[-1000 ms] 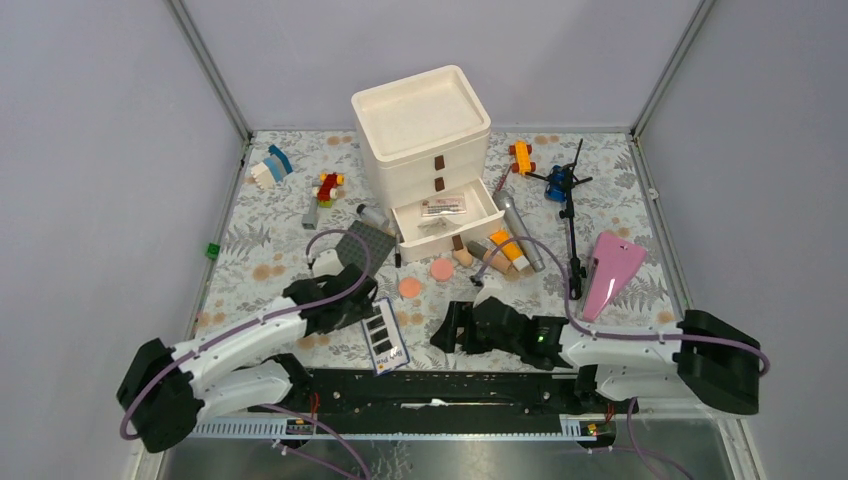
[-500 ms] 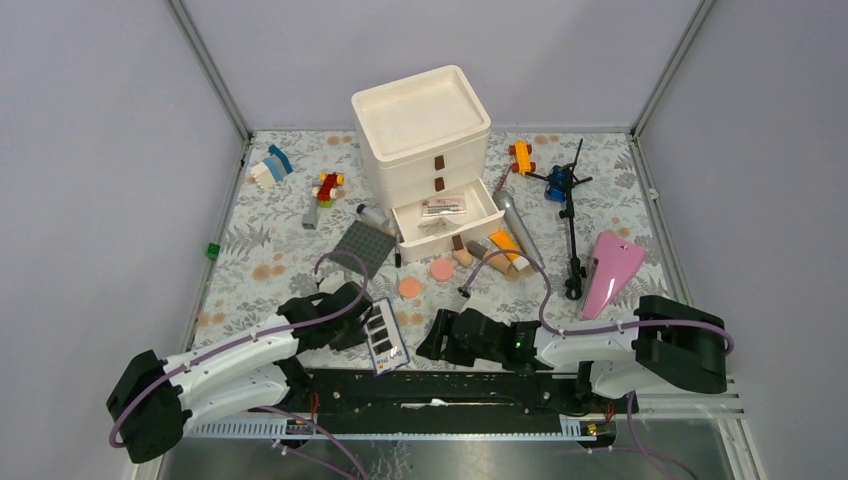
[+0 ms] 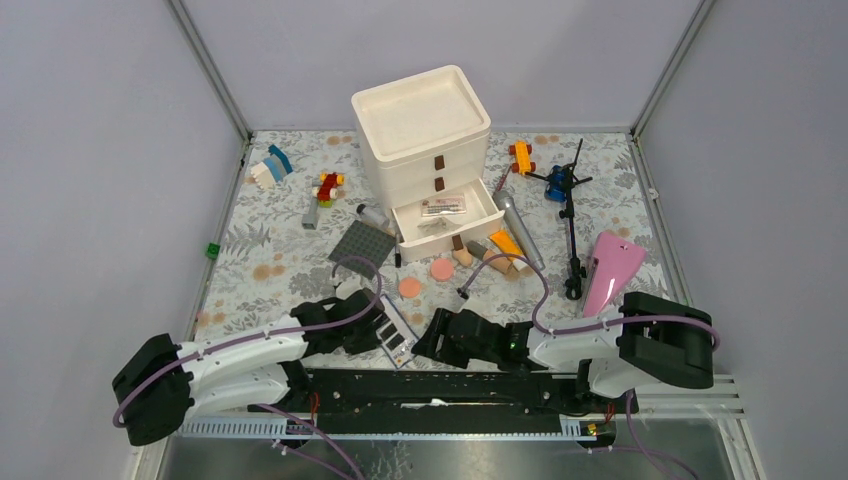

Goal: Organize the makeup
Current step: Move the makeup tool to the corner of the board.

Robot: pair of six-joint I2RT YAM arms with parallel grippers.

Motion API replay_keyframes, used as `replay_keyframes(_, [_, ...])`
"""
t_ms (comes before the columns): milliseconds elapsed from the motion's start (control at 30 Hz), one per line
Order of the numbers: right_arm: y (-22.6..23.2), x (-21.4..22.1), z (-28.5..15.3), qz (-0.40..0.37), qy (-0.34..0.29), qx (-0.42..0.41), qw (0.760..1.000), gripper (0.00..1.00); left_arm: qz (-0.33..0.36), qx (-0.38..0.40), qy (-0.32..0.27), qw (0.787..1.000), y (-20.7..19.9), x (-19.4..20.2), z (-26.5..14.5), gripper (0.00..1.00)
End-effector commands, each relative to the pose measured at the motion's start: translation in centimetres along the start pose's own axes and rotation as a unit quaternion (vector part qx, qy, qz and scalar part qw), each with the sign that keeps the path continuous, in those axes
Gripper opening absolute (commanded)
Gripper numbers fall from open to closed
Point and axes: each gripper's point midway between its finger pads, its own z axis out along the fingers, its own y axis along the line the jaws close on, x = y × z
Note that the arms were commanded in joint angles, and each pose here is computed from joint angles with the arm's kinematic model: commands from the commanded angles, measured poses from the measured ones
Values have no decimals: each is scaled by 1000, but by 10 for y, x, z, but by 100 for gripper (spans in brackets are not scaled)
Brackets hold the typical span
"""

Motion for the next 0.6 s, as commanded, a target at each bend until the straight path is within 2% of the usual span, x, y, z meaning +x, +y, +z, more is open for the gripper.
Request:
replay_keyframes(0, [-5, -2, 4, 16, -16, 7, 1000, 70, 7, -22, 30, 999, 12, 22, 12, 1])
replay_keyframes(333, [-17, -7, 6, 38, -35, 7, 999, 68, 13, -34, 30, 999, 15, 26, 16, 1])
replay_keyframes(567, [-38, -36, -11, -5, -103, 77, 992, 71, 6, -34, 12, 999, 16, 19, 10, 1])
